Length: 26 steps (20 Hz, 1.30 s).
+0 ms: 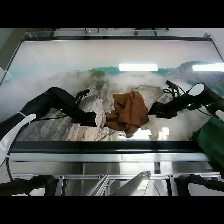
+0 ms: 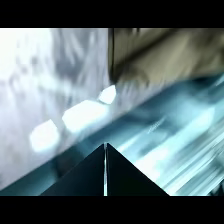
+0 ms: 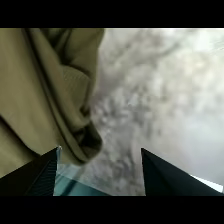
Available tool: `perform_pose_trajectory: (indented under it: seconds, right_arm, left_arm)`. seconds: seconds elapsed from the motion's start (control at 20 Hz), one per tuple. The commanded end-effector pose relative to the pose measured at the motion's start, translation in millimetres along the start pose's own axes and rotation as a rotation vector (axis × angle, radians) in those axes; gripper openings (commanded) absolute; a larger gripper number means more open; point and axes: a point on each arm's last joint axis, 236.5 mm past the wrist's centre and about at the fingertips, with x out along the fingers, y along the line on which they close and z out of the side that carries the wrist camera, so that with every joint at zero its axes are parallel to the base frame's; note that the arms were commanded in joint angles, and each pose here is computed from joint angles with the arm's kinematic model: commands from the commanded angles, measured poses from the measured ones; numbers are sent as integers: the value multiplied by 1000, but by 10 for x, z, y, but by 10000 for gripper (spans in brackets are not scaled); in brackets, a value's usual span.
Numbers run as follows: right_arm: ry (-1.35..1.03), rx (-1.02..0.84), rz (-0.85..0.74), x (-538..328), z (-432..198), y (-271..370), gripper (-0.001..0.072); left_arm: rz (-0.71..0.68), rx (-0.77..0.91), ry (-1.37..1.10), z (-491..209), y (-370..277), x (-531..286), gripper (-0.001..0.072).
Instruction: Fold the shirts.
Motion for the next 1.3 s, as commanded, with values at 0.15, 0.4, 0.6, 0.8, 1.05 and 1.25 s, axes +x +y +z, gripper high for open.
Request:
perform_pose_trajectory:
  seconds: [0.15,0.4,0.6,0.8,1.05,1.25]
  right_arm:
    - [-15,28,260,348,119,335,353]
    - [-63,-24,443,302,228,673,25]
    - [-51,-37,485,256,191,763,25]
    - [-52,-37,484,256,194,760,25]
    - [-55,-36,482,257,200,757,24]
    - [-55,-36,482,257,200,756,24]
  left_arm:
    - [-46,22,-144,291,-282,41,404]
    - [-51,70,-97,395,-444,211,404]
    - [-10,39,33,209,-146,394,575]
    - [-46,-49,114,72,83,214,707]
    - [-95,-149,-104,567,231,-74,706]
    - [-124,-163,-53,615,107,337,705]
